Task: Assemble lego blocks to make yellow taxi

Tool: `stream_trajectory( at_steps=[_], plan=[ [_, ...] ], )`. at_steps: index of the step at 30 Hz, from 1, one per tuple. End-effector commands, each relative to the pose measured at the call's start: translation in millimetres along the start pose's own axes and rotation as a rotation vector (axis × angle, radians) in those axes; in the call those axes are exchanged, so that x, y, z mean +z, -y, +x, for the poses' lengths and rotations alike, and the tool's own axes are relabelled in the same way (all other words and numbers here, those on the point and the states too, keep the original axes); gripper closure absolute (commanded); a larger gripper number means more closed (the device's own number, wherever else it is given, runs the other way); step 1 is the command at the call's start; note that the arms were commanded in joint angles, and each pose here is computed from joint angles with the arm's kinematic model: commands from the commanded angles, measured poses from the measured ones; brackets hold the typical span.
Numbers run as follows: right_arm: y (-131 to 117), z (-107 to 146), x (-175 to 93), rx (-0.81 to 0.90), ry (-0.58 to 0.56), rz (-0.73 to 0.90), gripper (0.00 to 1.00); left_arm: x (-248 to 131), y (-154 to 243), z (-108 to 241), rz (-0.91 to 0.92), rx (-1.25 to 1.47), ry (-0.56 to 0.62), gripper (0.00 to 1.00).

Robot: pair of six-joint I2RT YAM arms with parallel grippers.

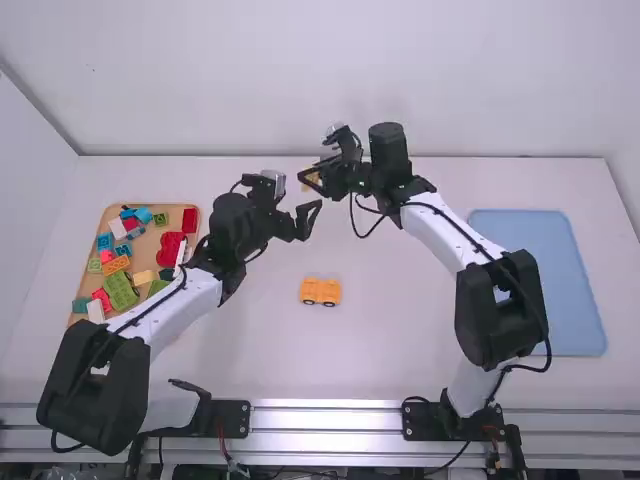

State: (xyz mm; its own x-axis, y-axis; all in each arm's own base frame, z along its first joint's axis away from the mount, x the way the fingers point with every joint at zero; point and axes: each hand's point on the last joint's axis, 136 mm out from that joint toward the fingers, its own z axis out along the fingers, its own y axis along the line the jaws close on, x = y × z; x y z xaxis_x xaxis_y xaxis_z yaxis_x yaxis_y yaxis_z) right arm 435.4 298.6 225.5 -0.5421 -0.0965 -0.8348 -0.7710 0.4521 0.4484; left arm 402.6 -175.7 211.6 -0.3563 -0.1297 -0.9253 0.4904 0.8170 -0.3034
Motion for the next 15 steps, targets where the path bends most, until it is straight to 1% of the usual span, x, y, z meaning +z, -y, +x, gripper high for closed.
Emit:
stream_trajectory(
  at_steps=[1,3,4,5,6,8,9,11,12,15],
  plan=[
    [35,-11,-27,0.021,0.034,0.198,0.68,0,-4,7,-0.026,-0.011,-0.024,0.01],
    [53,-10,-47,0.030,0.020,0.318,0.68,-1,-14,16,-0.081,-0.023,-0.056,0.01],
    [65,-5,-62,0.036,-0.008,0.408,0.70,-2,-21,24,-0.121,-0.032,-0.085,0.01],
    [70,-1,-70,0.039,-0.029,0.449,0.71,-3,-24,28,-0.138,-0.035,-0.101,0.01],
    [75,7,-81,0.034,-0.070,0.501,0.72,-4,-30,32,-0.167,-0.039,-0.112,0.01],
    [80,32,-100,0.010,-0.195,0.567,0.71,-5,-37,33,-0.211,-0.038,-0.116,0.01],
    [81,38,-102,0.004,-0.221,0.573,0.71,-6,-38,33,-0.216,-0.037,-0.115,0.01],
    [76,74,-114,-0.048,-0.401,0.554,0.72,-6,-42,31,-0.237,-0.028,-0.104,0.01],
    [73,85,-116,-0.074,-0.456,0.535,0.71,-6,-42,30,-0.241,-0.028,-0.101,0.01],
    [66,108,-123,-0.172,-0.582,0.472,0.76,-7,-45,27,-0.256,-0.023,-0.089,0.01]
  ],
)
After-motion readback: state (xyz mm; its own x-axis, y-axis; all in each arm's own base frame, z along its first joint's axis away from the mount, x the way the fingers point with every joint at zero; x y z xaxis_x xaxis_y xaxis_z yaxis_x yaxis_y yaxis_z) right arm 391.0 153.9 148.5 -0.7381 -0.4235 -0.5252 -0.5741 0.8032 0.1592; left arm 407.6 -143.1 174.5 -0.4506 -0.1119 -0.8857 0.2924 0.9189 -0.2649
